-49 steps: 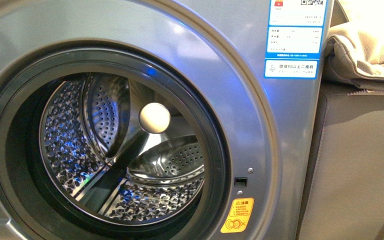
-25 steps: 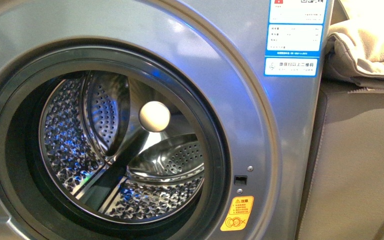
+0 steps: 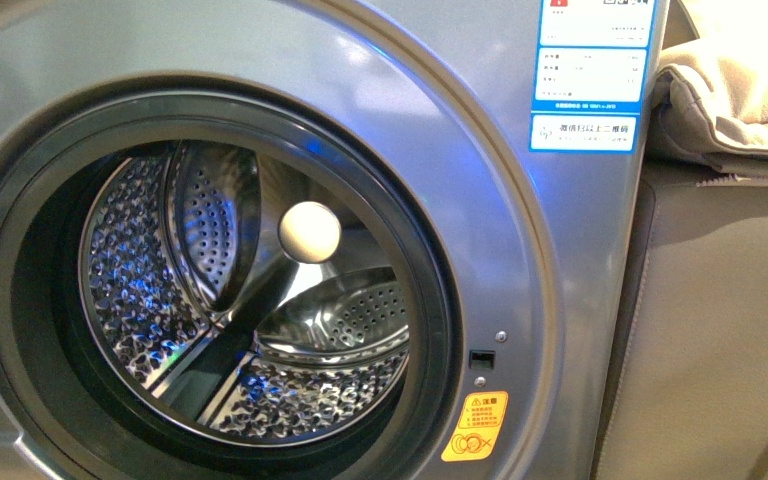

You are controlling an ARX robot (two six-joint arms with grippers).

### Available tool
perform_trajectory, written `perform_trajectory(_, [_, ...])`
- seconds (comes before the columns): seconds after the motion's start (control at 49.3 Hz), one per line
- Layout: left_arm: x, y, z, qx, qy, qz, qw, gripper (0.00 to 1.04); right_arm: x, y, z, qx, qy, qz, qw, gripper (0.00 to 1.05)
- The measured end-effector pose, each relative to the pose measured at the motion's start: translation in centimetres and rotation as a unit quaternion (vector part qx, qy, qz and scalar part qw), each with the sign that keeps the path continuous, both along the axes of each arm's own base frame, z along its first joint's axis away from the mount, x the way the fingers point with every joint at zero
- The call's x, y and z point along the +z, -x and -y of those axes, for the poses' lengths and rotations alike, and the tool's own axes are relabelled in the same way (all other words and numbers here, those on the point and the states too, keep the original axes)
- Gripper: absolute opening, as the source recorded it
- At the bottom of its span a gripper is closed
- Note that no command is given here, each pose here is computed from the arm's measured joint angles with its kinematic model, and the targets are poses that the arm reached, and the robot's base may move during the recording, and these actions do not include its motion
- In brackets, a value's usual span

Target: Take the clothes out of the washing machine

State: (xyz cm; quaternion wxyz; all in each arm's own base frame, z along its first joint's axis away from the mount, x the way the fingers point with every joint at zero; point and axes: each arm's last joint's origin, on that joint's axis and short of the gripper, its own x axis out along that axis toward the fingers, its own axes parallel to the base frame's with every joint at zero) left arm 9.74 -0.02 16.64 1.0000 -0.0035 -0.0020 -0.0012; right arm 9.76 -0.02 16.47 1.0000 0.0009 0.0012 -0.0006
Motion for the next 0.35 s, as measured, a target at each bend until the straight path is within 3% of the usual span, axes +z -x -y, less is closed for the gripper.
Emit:
perform_trajectory(0.122, [0.0,0.0,0.0,0.0,0.0,0.0,1.0,0.78,0.0,0.0,0.0,0.0,0.0,0.0,1.0,0.74])
perform_trajectory(0.244, [0.0,0.0,0.0,0.0,0.0,0.0,1.0,0.98,0.0,0.0,0.0,0.0,0.0,0.0,1.0,0.95])
perform_trajectory(0.284, [0.0,0.0,0.0,0.0,-0.001,0.0,1.0,1.0,0.0,0.0,0.0,0.0,-0.001,0.0,1.0,0.99])
perform_trajectory(0.345, [0.0,0.0,0.0,0.0,-0.001,0.0,1.0,0.98,0.0,0.0,0.0,0.0,0.0,0.0,1.0,0.97])
